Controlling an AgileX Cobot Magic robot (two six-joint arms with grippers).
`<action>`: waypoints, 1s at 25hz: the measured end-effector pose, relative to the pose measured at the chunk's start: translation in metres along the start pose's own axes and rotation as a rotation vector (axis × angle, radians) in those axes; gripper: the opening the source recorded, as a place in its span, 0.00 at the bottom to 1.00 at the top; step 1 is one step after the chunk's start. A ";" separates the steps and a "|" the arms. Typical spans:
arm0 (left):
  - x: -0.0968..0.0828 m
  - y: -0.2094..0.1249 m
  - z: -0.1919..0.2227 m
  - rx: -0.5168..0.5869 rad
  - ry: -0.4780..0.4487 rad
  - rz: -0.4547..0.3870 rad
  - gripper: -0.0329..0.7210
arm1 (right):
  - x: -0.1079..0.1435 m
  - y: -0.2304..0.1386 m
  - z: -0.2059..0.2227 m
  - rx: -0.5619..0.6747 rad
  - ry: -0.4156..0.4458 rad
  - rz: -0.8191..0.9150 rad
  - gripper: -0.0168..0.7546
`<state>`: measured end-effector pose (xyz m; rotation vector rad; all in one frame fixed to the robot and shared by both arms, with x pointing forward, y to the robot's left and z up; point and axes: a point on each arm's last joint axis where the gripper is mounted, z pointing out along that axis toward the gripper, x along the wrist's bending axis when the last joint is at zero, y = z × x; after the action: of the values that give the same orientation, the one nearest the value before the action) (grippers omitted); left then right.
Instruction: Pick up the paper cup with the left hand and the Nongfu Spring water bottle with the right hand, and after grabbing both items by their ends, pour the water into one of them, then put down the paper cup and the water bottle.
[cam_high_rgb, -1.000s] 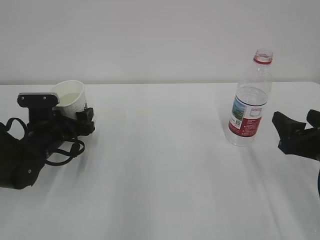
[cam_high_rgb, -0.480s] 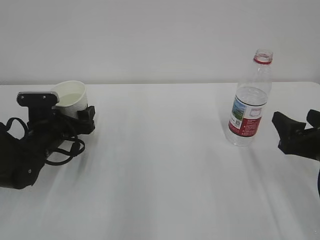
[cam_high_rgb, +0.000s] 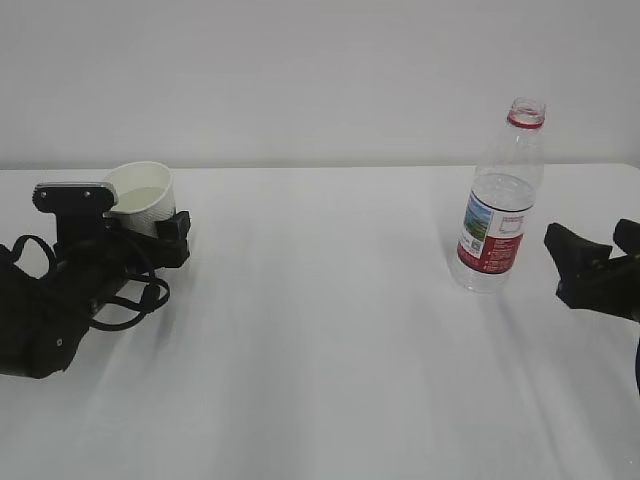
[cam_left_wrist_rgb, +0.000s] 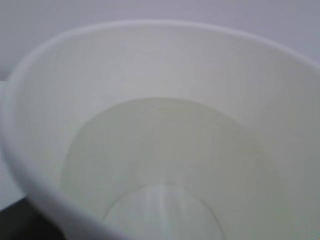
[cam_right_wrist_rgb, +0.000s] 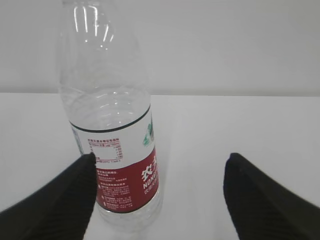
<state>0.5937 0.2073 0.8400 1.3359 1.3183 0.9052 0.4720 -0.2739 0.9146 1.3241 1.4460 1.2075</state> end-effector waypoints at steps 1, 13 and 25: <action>0.000 0.000 0.000 0.000 0.000 0.000 0.96 | 0.000 0.000 0.000 0.000 0.000 0.000 0.79; 0.003 -0.010 -0.011 0.047 0.001 0.010 0.96 | 0.000 0.000 0.000 0.000 0.000 0.000 0.79; 0.006 -0.018 -0.030 0.107 0.006 0.002 0.95 | 0.000 0.000 0.000 0.000 0.000 0.000 0.79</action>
<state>0.5611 0.2159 0.8279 1.4179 1.3862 0.8508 0.4720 -0.2739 0.9146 1.3241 1.4460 1.2075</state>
